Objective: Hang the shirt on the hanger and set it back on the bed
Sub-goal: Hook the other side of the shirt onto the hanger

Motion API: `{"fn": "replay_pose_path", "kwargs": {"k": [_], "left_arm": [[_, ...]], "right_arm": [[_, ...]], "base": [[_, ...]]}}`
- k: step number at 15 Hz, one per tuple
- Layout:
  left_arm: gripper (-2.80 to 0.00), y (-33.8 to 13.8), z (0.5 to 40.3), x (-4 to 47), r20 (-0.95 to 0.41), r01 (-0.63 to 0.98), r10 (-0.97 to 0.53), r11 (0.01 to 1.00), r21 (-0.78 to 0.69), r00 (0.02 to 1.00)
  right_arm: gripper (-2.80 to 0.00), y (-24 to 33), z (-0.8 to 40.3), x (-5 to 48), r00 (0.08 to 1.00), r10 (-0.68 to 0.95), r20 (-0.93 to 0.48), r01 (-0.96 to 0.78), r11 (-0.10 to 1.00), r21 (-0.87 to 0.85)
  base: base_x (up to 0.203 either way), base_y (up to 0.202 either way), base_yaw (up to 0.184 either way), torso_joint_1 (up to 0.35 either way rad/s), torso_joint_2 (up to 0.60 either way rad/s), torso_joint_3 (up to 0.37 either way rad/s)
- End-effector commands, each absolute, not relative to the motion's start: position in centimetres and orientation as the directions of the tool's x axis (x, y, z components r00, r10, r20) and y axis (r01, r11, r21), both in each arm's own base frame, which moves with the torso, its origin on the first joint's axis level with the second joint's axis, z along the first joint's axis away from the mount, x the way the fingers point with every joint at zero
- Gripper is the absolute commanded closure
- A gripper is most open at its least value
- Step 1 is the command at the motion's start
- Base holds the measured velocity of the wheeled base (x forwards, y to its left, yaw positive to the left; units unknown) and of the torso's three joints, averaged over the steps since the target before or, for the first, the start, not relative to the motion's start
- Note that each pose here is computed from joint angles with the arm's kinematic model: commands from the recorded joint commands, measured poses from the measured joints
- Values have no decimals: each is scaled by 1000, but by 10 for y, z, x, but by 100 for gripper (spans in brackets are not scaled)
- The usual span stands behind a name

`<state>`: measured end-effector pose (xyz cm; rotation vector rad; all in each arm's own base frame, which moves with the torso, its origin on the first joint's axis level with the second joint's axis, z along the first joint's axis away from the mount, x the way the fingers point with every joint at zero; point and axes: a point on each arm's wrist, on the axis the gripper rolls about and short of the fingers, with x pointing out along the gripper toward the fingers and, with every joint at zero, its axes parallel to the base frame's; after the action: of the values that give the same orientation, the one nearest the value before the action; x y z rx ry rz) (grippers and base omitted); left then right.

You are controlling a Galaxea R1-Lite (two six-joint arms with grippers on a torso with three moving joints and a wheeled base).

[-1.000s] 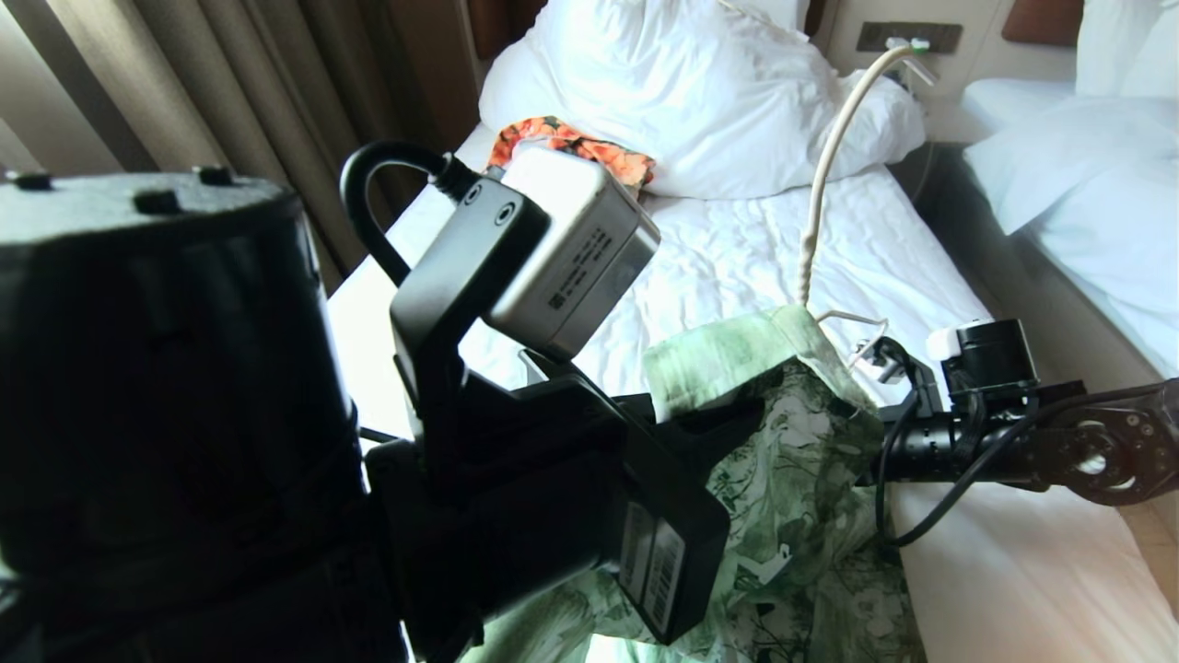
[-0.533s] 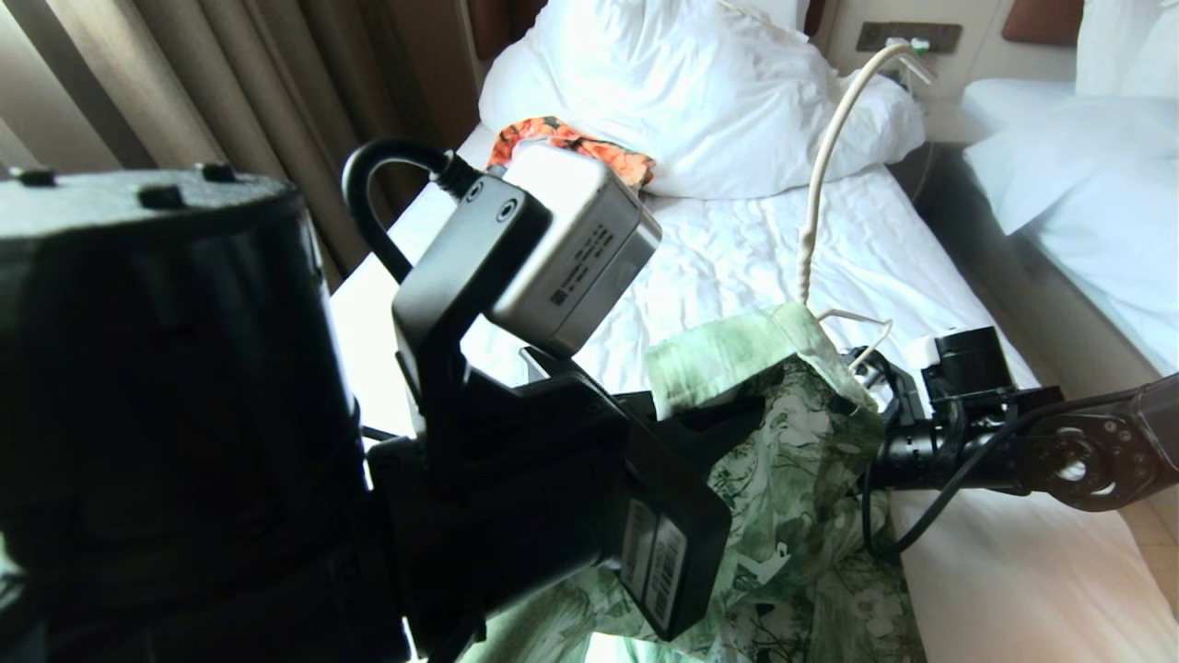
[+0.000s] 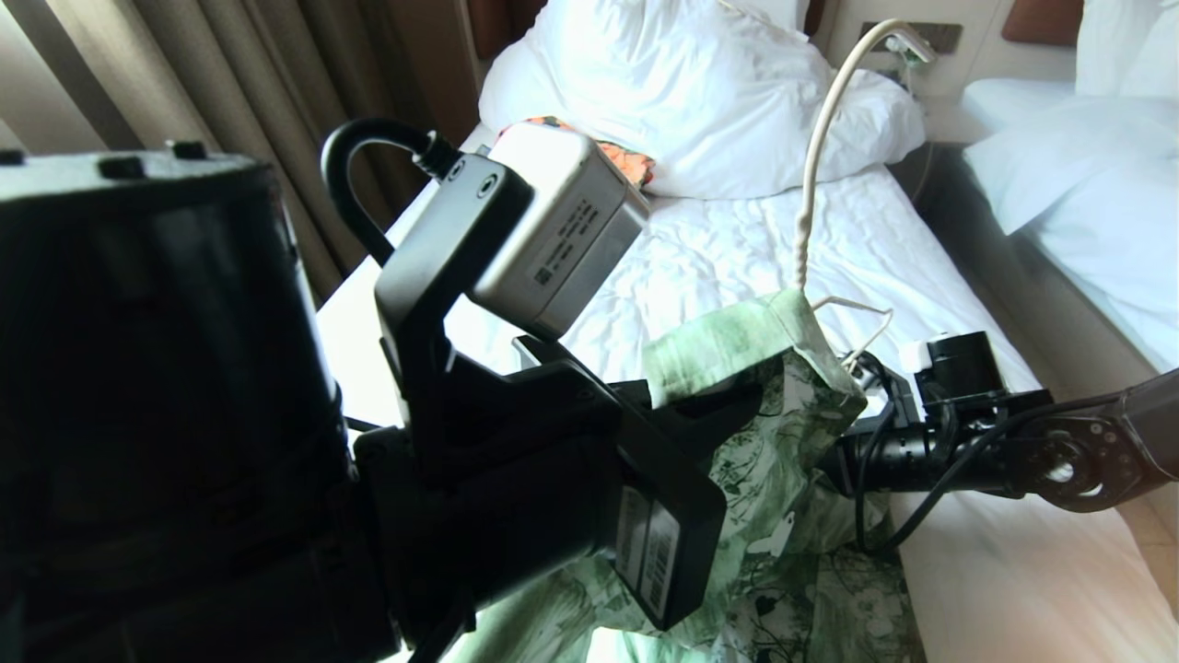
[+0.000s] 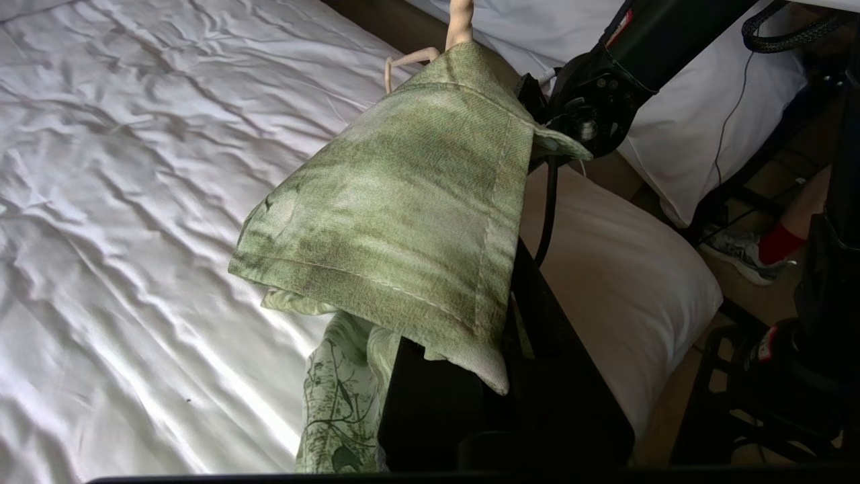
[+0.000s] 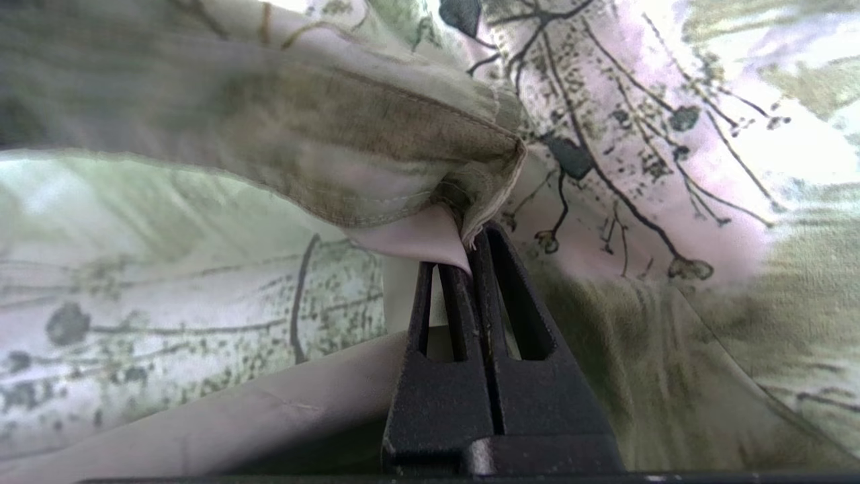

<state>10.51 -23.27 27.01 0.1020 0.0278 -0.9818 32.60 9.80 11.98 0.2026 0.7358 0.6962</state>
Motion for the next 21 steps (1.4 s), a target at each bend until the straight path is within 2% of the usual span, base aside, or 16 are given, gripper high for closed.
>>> {"fn": "replay_pose_path", "kwargs": {"k": [1, 4, 12, 21], "left_arm": [[0, -232, 271, 106, -64, 828, -826, 556, 73, 560], [0, -228, 271, 107, -65, 823, -821, 563, 73, 567], [0, -228, 252, 118, -132, 803, -793, 590, 80, 595], [0, -235, 253, 104, -126, 834, -824, 546, 83, 552]], "right_arm": [[0, 97, 125, 328, 545, 649, -531, -499, 760, 417], [0, 83, 138, 335, 606, 631, -484, -439, 773, 458], [0, 21, 178, 324, 757, 513, -404, -331, 835, 439], [0, 15, 236, 310, 816, 500, -289, -403, 852, 335]], "base": [[0, 0, 0, 0, 0, 0], [0, 0, 0, 0, 0, 0], [0, 0, 0, 0, 0, 0], [0, 0, 0, 0, 0, 0]]}}
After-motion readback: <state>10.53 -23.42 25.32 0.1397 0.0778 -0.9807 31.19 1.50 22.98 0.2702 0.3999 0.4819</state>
